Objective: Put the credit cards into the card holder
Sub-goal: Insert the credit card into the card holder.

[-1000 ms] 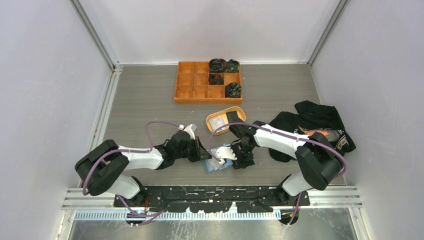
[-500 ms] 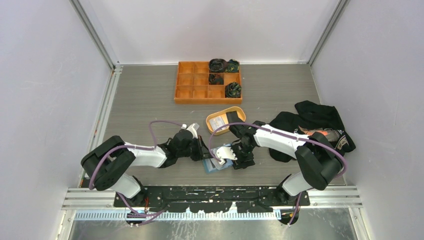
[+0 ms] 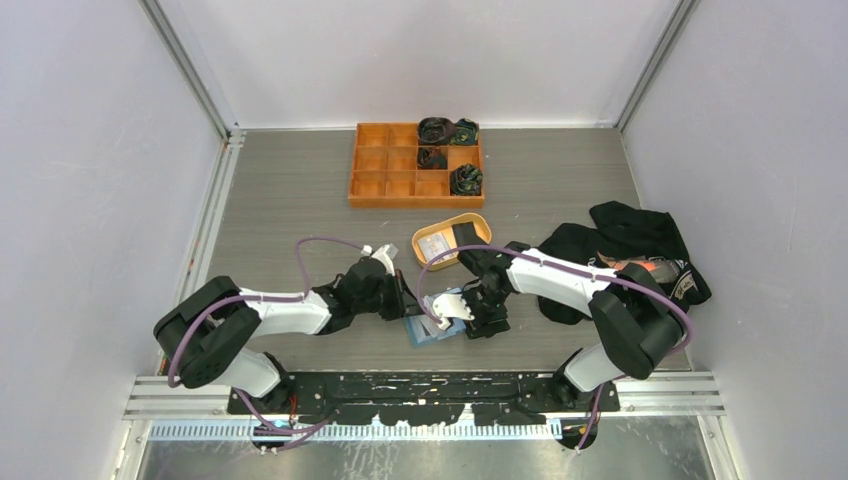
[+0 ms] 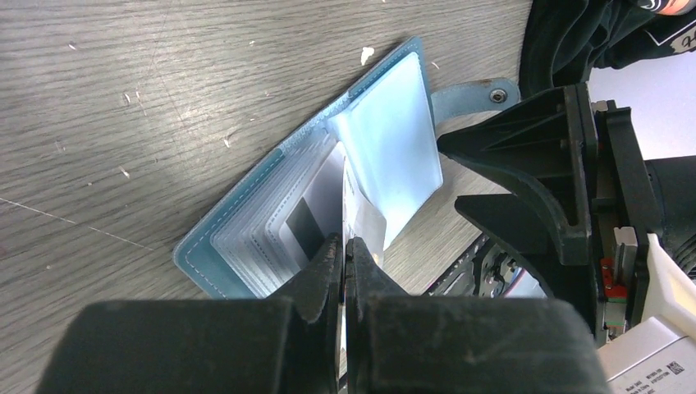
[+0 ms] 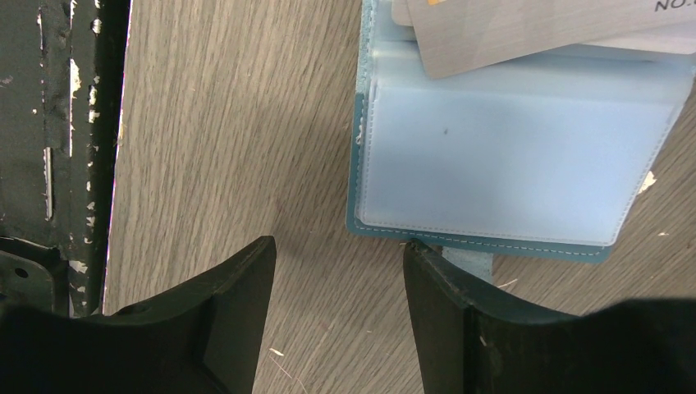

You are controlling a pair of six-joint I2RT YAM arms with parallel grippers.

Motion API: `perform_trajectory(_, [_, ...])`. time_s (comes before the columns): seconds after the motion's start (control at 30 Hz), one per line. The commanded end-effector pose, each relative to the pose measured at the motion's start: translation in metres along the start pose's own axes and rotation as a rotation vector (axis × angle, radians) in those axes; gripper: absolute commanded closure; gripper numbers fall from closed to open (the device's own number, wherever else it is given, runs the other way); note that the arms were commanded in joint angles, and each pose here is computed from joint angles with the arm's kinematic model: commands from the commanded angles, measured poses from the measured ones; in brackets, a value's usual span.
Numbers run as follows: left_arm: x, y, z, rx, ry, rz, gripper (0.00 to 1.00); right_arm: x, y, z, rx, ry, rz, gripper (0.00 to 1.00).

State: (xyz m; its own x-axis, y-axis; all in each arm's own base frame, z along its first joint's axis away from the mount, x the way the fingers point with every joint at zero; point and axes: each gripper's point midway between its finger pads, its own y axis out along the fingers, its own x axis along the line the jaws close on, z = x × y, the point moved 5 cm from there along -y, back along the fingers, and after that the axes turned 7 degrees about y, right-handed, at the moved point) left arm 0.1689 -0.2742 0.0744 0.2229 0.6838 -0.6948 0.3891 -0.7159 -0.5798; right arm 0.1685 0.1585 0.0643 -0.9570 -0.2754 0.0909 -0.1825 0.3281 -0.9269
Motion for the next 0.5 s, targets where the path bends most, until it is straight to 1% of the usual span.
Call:
perform_trajectory(0.0, [0.004,0.005,-0.002,-0.005,0.043,-0.033,1.00,-0.007,-0.007,-0.007,-0.016,-0.013,0.013,0.36])
perform_trajectory(0.27, [0.000,0.021,0.009,0.028,0.039,-0.009,1.00,-0.006,-0.007,-0.008,-0.018,-0.013,0.014,0.36])
perform_trajectory(0.47, [0.002,0.019,0.013,0.028,0.012,-0.015,1.00,-0.006,-0.008,-0.008,-0.020,-0.015,0.015,0.36])
